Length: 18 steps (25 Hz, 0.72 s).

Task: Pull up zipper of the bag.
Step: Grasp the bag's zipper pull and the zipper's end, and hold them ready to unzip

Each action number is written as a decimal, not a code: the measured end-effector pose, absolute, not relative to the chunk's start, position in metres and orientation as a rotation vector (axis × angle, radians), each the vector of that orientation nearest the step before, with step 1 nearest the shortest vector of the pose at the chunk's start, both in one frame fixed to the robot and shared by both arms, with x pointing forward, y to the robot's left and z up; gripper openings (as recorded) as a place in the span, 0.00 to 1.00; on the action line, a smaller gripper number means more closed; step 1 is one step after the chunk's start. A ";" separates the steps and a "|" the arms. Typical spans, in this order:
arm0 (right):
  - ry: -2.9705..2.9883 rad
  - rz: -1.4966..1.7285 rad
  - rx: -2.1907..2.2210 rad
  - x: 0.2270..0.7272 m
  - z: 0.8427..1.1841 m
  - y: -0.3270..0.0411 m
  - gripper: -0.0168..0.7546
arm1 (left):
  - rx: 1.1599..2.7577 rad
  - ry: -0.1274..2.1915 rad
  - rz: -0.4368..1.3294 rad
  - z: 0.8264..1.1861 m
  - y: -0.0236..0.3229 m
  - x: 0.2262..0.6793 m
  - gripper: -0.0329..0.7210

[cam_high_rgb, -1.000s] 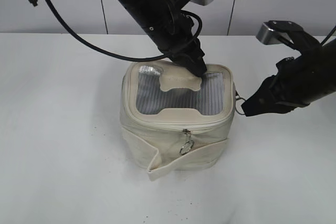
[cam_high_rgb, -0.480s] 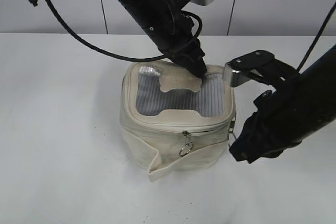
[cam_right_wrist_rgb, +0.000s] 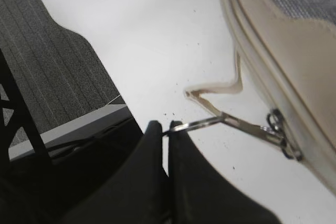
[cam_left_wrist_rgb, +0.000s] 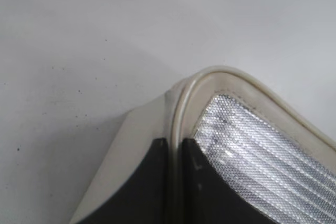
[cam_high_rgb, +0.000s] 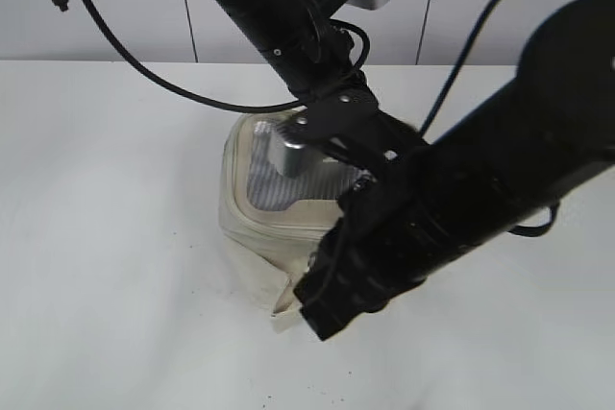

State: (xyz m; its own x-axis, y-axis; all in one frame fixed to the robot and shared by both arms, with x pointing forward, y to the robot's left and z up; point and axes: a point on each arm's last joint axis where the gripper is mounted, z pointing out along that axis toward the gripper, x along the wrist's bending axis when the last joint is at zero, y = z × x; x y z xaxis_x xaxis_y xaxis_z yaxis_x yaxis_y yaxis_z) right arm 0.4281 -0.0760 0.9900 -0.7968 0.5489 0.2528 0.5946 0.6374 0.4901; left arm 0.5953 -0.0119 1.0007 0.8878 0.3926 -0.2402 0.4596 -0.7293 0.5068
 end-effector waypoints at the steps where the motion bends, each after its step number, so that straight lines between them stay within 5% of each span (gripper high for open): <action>1: -2.767 -0.881 -0.960 0.431 0.990 -0.069 0.03 | 2.479 0.614 -0.157 1.001 -0.012 0.595 0.10; 10: -2.731 -0.833 -1.019 0.437 0.993 -0.054 0.06 | 2.480 0.615 -0.159 1.001 -0.012 0.595 0.10; 15: -2.704 -0.743 -1.230 0.436 1.001 -0.066 0.34 | 2.479 0.614 -0.156 1.003 -0.011 0.594 0.11; 18: -2.680 -0.729 -1.319 0.436 1.012 -0.077 0.54 | 2.490 0.603 -0.144 1.008 -0.009 0.593 0.20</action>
